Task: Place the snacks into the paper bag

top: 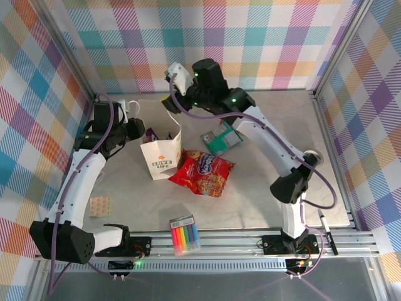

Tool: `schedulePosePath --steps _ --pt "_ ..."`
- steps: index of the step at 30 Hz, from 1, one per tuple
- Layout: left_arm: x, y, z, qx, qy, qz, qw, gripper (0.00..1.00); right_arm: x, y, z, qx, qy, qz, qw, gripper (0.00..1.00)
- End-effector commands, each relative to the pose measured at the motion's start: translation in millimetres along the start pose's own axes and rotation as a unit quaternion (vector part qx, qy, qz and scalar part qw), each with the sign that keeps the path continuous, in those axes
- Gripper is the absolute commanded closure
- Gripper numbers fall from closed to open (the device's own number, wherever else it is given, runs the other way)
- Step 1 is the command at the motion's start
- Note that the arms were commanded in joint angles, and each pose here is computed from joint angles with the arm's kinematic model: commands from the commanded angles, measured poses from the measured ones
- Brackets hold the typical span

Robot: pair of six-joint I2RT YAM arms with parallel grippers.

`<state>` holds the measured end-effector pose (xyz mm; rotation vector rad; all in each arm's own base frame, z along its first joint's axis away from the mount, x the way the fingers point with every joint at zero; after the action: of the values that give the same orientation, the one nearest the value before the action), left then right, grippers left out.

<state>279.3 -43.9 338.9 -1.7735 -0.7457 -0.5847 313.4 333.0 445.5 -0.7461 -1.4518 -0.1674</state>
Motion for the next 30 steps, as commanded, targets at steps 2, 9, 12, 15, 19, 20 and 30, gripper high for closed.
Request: schedulePosePath --steps 2,9,12,15,19,20,30 --pt "5 -7 -3 0.0 0.028 0.007 1.0 0.71 -18 2 -5 -0.025 0.008 0.04 0.999 0.41" --pt "4 -14 -5 0.006 0.056 0.019 0.998 0.7 -22 -34 -25 -0.059 0.071 0.034 0.995 0.42" --pt "2 -14 -5 0.01 0.063 0.023 0.998 0.7 -27 -50 -34 -0.075 0.092 0.027 0.993 0.42" --pt "2 -12 -6 0.016 0.067 0.026 0.997 0.7 -33 -67 -42 -0.09 0.137 0.015 0.986 0.43" --pt "3 -10 -8 0.024 0.08 0.032 0.996 0.7 -40 -90 -47 -0.11 0.165 0.006 0.98 0.42" --pt "3 -10 -9 0.025 0.085 0.032 0.996 0.7 -42 -97 -49 -0.117 0.173 0.003 0.978 0.41" --pt "4 -1 -17 0.028 0.118 0.047 0.992 0.69 -77 -151 -63 -0.178 0.228 -0.007 0.957 0.42"
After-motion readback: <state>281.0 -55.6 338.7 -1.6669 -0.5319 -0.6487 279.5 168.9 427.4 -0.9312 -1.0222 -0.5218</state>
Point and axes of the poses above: each hand's point on the last joint's axis, 136 mm out from that joint toward the fingers, its own y axis out along the fingers, its own z axis along the line the jaws close on, x = y × z, the point moved 10 cm from there along -y, back along the fingers, and after that the axes turned 5 degrees about y, right-handed, at the moved point
